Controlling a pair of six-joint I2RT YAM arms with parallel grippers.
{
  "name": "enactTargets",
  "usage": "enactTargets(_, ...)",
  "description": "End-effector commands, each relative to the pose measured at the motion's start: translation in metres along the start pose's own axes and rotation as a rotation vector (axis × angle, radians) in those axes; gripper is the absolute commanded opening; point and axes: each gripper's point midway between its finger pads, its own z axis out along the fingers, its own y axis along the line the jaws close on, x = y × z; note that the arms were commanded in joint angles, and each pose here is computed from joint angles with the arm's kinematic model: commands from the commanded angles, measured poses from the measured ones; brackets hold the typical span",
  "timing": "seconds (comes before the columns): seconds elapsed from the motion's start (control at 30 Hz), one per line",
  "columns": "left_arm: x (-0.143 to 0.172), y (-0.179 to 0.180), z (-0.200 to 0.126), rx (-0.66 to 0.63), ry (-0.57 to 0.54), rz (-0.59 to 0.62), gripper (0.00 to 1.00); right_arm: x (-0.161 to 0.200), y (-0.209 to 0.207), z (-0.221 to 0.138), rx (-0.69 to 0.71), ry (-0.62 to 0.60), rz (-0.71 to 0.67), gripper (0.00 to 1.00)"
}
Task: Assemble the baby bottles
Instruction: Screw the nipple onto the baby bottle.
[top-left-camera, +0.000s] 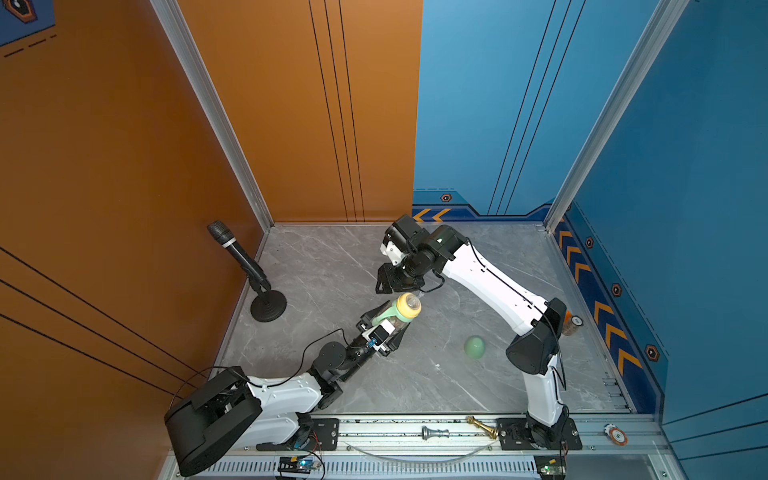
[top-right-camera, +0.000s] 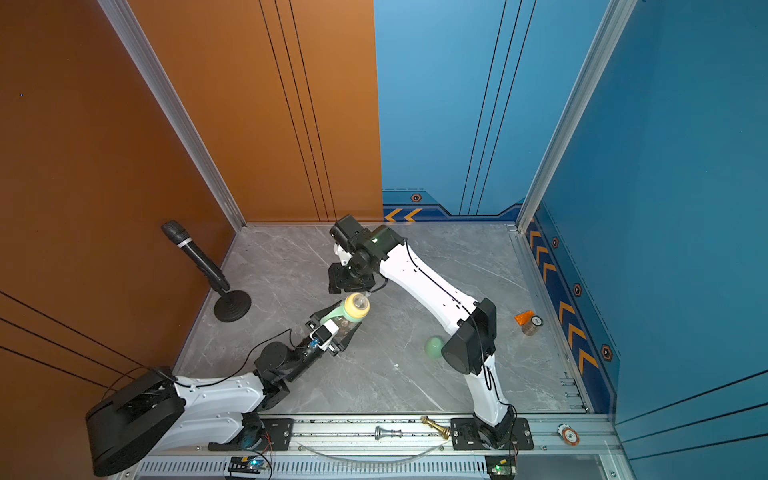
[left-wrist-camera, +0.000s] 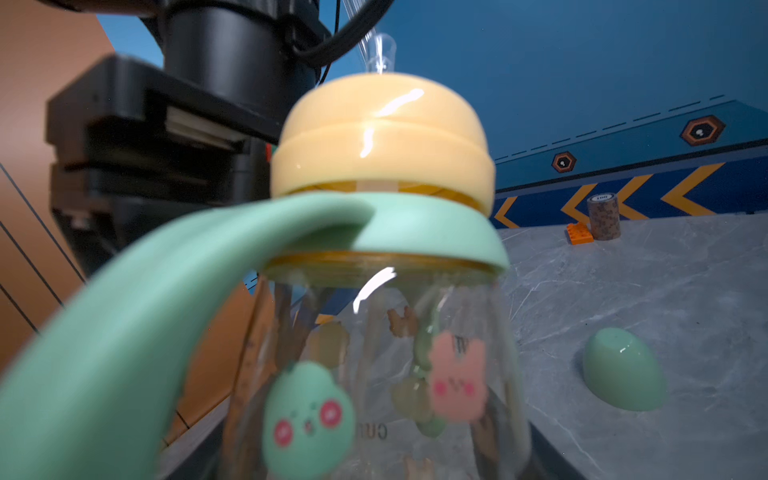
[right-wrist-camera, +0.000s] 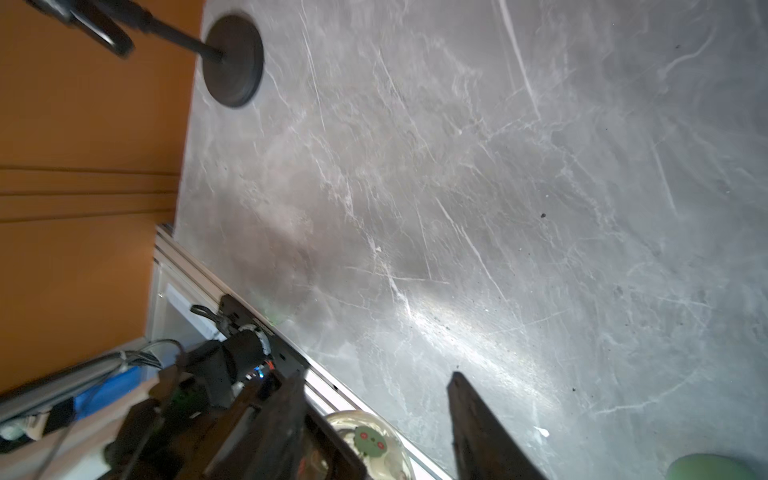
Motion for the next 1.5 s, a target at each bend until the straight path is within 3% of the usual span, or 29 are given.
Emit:
enactTargets(0.0, -0.013, 0.003, -0.002, -0.007, -0.059, -0.065, 0.05, -0.032, 0.012, -0.079, -0.097, -0.183, 0.065, 0.67)
enactTargets(0.03, -0.009, 0.001, -0.003, 0.003, -0.048, -0.079, 0.04, -0.038, 0.015, -0.093, -0.126, -0.211, 0.062, 0.72)
enactTargets(0.17, -0.004, -0.008, -0.005, 0.076, -0.045, -0.166, 0.05, -0.047, -0.003, -0.140, -0.159, -0.287, 0.015, 0.75)
enactTargets(0.23, -0.006, -0.010, -0.006, 0.159, -0.063, -0.266, 0.05, -0.039, -0.021, -0.151, -0.144, -0.279, -0.100, 0.73)
enactTargets(0.3, -0.010, -0.014, -0.005, 0.271, -0.077, -0.354, 0.05, -0.014, -0.040, -0.148, -0.106, -0.222, -0.350, 0.68)
enactTargets(0.4, -0.018, -0.028, -0.005, 0.428, -0.083, -0.430, 0.05, 0.053, -0.056, -0.131, -0.148, -0.137, -0.872, 0.68)
enactTargets(0.47, -0.017, -0.032, -0.002, 0.468, -0.076, -0.452, 0.05, 0.098, -0.070, -0.119, -0.162, -0.123, -1.208, 0.90)
enactTargets(0.5, -0.017, -0.034, -0.001, 0.474, -0.073, -0.454, 0.05, 0.099, -0.072, -0.117, -0.134, -0.167, -1.296, 0.94)
enactTargets(0.57, -0.019, -0.036, -0.001, 0.491, -0.079, -0.455, 0.05, 0.094, -0.063, -0.124, -0.161, -0.225, -1.339, 0.96)
enactTargets(0.67, -0.023, -0.041, 0.001, 0.523, -0.087, -0.453, 0.05, 0.090, -0.050, -0.126, -0.207, -0.218, -1.370, 0.96)
enactTargets(0.83, -0.027, -0.048, 0.004, 0.566, -0.092, -0.458, 0.05, 0.103, -0.035, -0.102, -0.270, -0.083, -1.448, 0.95)
enactTargets(1.07, -0.027, -0.052, 0.003, 0.587, -0.091, -0.457, 0.05, 0.104, -0.020, -0.088, -0.318, -0.044, -1.452, 0.94)
enactTargets(1.47, -0.024, -0.049, 0.004, 0.578, -0.084, -0.460, 0.05, 0.116, -0.005, -0.092, -0.347, 0.000, -1.466, 0.83)
